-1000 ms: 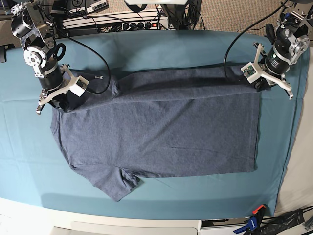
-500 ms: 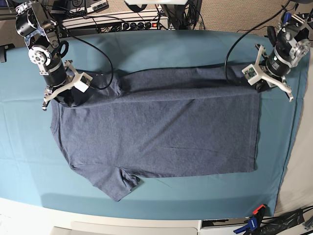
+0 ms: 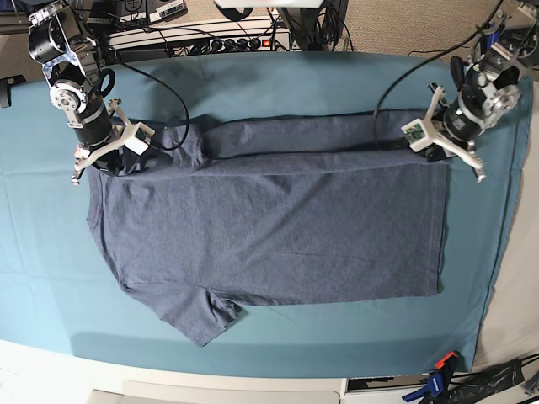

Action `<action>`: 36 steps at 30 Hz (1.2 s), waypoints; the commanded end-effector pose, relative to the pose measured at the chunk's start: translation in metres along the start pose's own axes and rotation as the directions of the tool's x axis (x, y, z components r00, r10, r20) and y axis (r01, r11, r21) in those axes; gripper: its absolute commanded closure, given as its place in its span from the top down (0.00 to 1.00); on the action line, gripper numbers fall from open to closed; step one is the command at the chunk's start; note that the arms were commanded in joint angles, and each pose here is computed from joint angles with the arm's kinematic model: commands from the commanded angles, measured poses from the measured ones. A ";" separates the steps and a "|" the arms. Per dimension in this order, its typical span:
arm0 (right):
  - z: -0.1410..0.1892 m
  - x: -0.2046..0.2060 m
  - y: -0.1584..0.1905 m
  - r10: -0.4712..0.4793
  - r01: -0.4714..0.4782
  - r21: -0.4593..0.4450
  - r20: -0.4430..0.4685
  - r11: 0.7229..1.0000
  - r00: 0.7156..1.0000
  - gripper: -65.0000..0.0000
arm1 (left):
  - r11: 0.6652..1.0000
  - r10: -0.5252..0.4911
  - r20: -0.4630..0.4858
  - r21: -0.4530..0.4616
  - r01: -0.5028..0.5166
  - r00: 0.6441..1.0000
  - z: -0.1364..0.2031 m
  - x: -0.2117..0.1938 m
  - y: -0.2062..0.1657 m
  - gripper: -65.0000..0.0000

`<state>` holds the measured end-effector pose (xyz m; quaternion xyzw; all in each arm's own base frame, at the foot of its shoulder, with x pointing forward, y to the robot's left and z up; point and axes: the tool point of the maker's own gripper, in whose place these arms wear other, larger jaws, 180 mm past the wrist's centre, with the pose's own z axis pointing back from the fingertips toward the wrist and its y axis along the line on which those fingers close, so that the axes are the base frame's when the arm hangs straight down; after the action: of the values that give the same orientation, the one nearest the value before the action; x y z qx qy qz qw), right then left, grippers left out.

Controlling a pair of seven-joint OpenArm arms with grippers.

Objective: Fold the T-shirt properly
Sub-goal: 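Lower the folded edge onto the shirt and release both grippers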

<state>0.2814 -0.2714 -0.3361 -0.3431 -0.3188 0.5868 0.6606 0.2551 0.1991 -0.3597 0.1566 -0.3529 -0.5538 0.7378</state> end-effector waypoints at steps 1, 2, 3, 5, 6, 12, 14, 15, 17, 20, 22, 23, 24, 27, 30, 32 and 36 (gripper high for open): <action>0.000 0.000 -0.018 0.008 -0.008 -0.055 0.004 0.998 1.000 0.00 | 0.999 -0.023 0.002 0.031 0.023 1.000 -0.001 0.001 0.013 0.00; 0.000 0.002 -0.019 -0.002 0.003 -0.063 0.013 0.998 1.000 0.00 | 0.999 -0.029 -0.004 0.024 0.029 1.000 -0.005 -0.001 0.012 0.00; 0.000 0.006 -0.020 -0.011 0.012 -0.069 0.026 0.998 1.000 0.00 | 0.999 -0.032 -0.013 0.019 0.033 0.999 -0.008 -0.002 0.011 0.00; -0.002 0.012 -0.021 -0.029 0.032 -0.075 0.045 0.997 0.999 0.00 | 0.999 -0.036 -0.026 0.021 0.037 0.999 -0.013 -0.005 0.014 0.00; -0.002 0.014 -0.022 -0.037 0.041 -0.080 0.049 0.996 0.998 0.00 | 0.999 -0.037 -0.027 0.027 0.038 0.999 -0.014 -0.005 0.017 0.00; -0.007 0.013 -0.022 -0.053 0.056 -0.082 0.042 0.995 0.998 0.00 | 0.999 -0.029 -0.021 0.037 0.030 0.999 -0.015 -0.003 0.023 0.00; -0.013 0.004 -0.017 -0.056 0.058 -0.066 0.022 0.996 0.998 0.00 | 0.999 -0.030 -0.021 0.036 0.030 0.999 -0.015 -0.003 0.023 0.00; -0.016 -0.001 -0.013 -0.057 0.058 -0.056 0.009 0.997 0.998 0.00 | 0.999 -0.030 -0.021 0.037 0.031 0.999 -0.015 -0.003 0.023 0.00; -0.021 -0.010 -0.007 -0.059 0.058 -0.039 -0.010 0.998 0.998 0.00 | 0.999 -0.030 -0.021 0.036 0.030 0.999 -0.015 -0.003 0.023 0.00; -0.024 -0.015 -0.002 -0.059 0.059 -0.026 -0.016 0.998 0.998 0.00 | 0.999 -0.029 -0.021 0.037 0.030 0.999 -0.015 -0.003 0.023 0.00; -0.024 -0.013 -0.002 -0.060 0.059 -0.027 -0.005 0.998 0.998 0.00 | 0.999 -0.029 -0.021 0.037 0.030 0.999 -0.015 -0.003 0.023 0.00; -0.024 -0.011 -0.003 -0.059 0.060 -0.028 0.004 0.998 0.998 0.00 | 0.999 -0.029 -0.021 0.037 0.030 0.999 -0.015 -0.003 0.023 0.00; -0.025 -0.011 -0.004 -0.059 0.060 -0.030 0.008 0.998 0.998 0.00 | 0.999 -0.029 -0.022 0.037 0.030 0.999 -0.015 -0.003 0.023 0.00; -0.027 -0.009 -0.012 -0.061 0.062 -0.047 0.014 0.997 0.998 0.00 | 0.999 -0.029 -0.022 0.038 0.030 0.999 -0.015 -0.003 0.023 0.00; -0.029 -0.007 -0.021 -0.083 0.085 -0.064 0.025 0.994 0.996 0.00 | 0.999 -0.026 -0.022 0.044 0.027 0.999 -0.015 -0.003 0.024 0.00; -0.031 -0.003 -0.028 -0.114 0.117 -0.073 0.047 0.990 0.992 0.00 | 0.999 -0.027 -0.022 0.044 0.027 0.999 -0.015 -0.003 0.024 0.00; -0.034 0.001 -0.043 -0.134 0.141 -0.099 0.071 0.985 0.988 0.00 | 0.999 -0.027 -0.022 0.044 0.028 0.999 -0.015 -0.003 0.024 0.00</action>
<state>0.3244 -0.2713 -0.3356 -0.3169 -0.3801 0.5368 0.6834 0.2733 0.2032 -0.3679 0.1678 -0.3429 -0.5542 0.7397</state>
